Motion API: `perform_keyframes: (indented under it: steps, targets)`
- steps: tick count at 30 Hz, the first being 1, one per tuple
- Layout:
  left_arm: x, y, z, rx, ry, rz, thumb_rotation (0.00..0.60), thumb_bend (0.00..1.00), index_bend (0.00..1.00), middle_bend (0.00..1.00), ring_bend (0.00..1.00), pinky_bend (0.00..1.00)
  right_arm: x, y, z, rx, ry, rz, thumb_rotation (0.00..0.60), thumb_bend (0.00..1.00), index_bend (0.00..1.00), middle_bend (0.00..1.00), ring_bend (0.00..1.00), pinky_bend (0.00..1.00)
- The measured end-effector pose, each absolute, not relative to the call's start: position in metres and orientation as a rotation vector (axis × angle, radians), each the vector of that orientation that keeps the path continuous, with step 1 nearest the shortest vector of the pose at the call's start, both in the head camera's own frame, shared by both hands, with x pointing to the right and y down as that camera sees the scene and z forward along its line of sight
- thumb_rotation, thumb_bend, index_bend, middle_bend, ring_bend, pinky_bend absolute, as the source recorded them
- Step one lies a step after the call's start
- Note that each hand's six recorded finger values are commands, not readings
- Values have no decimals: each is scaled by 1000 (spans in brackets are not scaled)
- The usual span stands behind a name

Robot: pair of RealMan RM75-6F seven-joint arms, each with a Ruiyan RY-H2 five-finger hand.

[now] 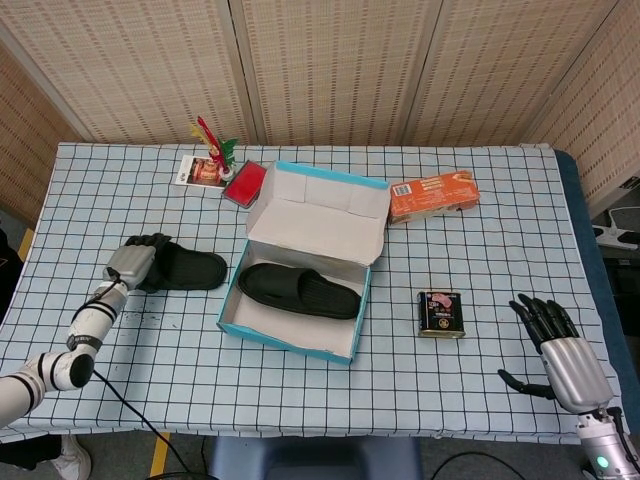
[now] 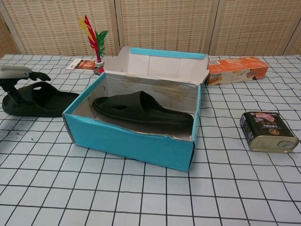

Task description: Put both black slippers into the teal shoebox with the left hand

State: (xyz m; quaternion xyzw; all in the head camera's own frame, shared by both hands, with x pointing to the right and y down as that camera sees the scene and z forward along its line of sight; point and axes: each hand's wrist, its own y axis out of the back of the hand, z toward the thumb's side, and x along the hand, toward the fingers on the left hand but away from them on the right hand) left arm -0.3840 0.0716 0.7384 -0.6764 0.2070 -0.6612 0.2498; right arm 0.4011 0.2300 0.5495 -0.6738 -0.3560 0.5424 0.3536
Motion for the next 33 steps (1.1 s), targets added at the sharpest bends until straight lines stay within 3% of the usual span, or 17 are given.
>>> perform_keyframes:
  steps: [12,18,22,25,26,29,33]
  targets:
    - [-389,67,758,-1764,528,-1831,600,378,0,0,0,19,404,230,548,-1731,-926,1409,449,127,0,0,0,0]
    - [-397,69,765,-1722,505,-1867,600,399,51,12,34,112,404,230,549,-1730,-923,1415,450,128,0,0,0,0]
    - [-399,70,767,-1702,506,-1876,600,429,196,162,205,225,404,230,550,-1731,-920,1416,450,128,0,0,0,0]
    - [-400,69,767,-1689,515,-1873,600,502,399,416,457,426,403,230,550,-1730,-919,1417,449,128,0,0,0,0]
    - [-400,68,766,-1675,522,-1866,600,522,436,466,500,465,403,230,549,-1730,-919,1416,449,128,0,0,0,0]
    - [-400,64,762,-1626,547,-1840,600,548,514,536,549,510,403,230,550,-1730,-918,1418,449,128,0,0,0,0]
    - [-403,59,758,-1566,570,-1817,600,564,542,538,549,521,403,230,550,-1731,-915,1418,450,128,0,0,0,0]
